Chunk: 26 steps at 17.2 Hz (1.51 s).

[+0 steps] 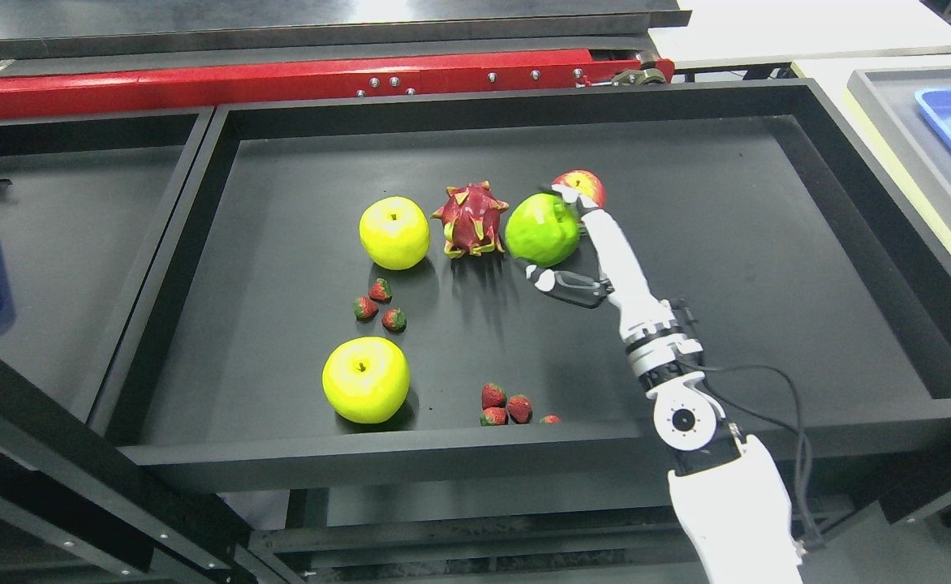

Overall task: Place green apple on left shelf middle layer
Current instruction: 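Open the right hand to release the apple and pull back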

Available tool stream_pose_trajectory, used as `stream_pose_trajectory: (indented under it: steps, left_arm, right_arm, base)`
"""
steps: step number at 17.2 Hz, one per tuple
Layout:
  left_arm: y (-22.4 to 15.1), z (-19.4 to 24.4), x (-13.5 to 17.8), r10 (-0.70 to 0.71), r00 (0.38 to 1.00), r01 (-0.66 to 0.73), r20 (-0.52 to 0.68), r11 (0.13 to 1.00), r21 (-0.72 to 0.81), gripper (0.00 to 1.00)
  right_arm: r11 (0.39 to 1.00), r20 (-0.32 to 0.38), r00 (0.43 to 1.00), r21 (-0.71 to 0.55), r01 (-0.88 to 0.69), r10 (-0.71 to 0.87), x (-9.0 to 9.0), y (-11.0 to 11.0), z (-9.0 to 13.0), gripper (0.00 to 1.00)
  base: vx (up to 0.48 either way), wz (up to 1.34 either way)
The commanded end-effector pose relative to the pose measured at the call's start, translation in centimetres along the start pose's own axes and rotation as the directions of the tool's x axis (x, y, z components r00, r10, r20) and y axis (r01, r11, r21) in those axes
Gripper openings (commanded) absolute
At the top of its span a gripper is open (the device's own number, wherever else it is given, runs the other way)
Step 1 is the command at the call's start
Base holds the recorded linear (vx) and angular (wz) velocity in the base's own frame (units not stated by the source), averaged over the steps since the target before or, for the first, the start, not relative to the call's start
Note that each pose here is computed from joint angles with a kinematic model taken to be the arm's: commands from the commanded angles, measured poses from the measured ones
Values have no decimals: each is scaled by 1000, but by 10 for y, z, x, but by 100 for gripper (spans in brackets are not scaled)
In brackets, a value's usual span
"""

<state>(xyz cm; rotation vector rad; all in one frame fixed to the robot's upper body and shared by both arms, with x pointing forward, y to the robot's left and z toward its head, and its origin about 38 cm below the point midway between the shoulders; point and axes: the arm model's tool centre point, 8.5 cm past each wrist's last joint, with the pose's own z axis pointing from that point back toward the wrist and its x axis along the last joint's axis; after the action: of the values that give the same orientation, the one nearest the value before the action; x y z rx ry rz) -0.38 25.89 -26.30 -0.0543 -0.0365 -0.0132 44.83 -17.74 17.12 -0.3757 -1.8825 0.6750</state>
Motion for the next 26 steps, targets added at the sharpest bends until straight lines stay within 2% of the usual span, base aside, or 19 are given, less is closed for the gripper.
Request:
stream_pose_trajectory:
  steps: [1, 3, 4, 5, 7, 11, 13, 15, 19, 21, 23, 26]
  left_arm:
    - [11, 2, 0, -1, 1000, 1, 0, 1000, 16, 100]
    - [11, 2, 0, -1, 1000, 1, 0, 1000, 16, 100]
    - [11, 2, 0, -1, 1000, 1, 0, 1000, 16, 100]
    - [11, 2, -1, -1, 1000, 1, -1, 1000, 18, 100]
    - [11, 2, -1, -1, 1000, 1, -1, 1000, 17, 100]
    - [11, 2, 0, -2, 1000, 2, 2, 1000, 16, 100]
    - [11, 2, 0, -1, 1000, 1, 0, 1000, 18, 100]
    - [11, 2, 0, -2, 1000, 2, 2, 1000, 17, 100]
    - [11, 2, 0, -1, 1000, 1, 0, 1000, 16, 100]
    - [11, 2, 0, -1, 1000, 1, 0, 1000, 18, 100]
    - [11, 2, 0, -1, 1000, 1, 0, 1000, 16, 100]
    - [11, 2, 0, -2, 1000, 2, 2, 1000, 18, 100]
  right_arm:
    - [955, 38, 992, 268, -123, 117, 10, 71, -29, 4]
    - [946, 22, 991, 295, -132, 132, 4, 75, -36, 8]
    - [946, -17, 990, 300, -126, 138, -4, 70, -42, 35]
    - [955, -71, 989, 276, -103, 127, -11, 58, -45, 99]
    - [976, -133, 987, 206, -66, 95, -24, 33, -46, 100]
    - [997, -184, 983, 71, 38, -24, -42, -8, -43, 100]
    - [981, -190, 963, -9, 195, -193, -52, -18, -30, 100]
    - [930, -166, 915, -83, 358, -367, -58, -23, -5, 100]
    - [853, -111, 847, -113, 509, -520, -48, -14, 44, 100]
    - [834, -142, 822, -101, 542, -551, -57, 4, 68, 100]
    - [833, -149, 820, -77, 548, -553, -56, 14, 74, 100]
    - [833, -142, 821, -70, 548, -552, -54, 15, 71, 100]
  base:
    - [33, 3]
    - [20, 9]
    - [0, 0]
    - [0, 0]
    - [0, 0]
    - [0, 0]
    - [0, 0]
    - [0, 0]
    - [0, 0]
    - [0, 0]
    - [0, 0]
    - [0, 0]
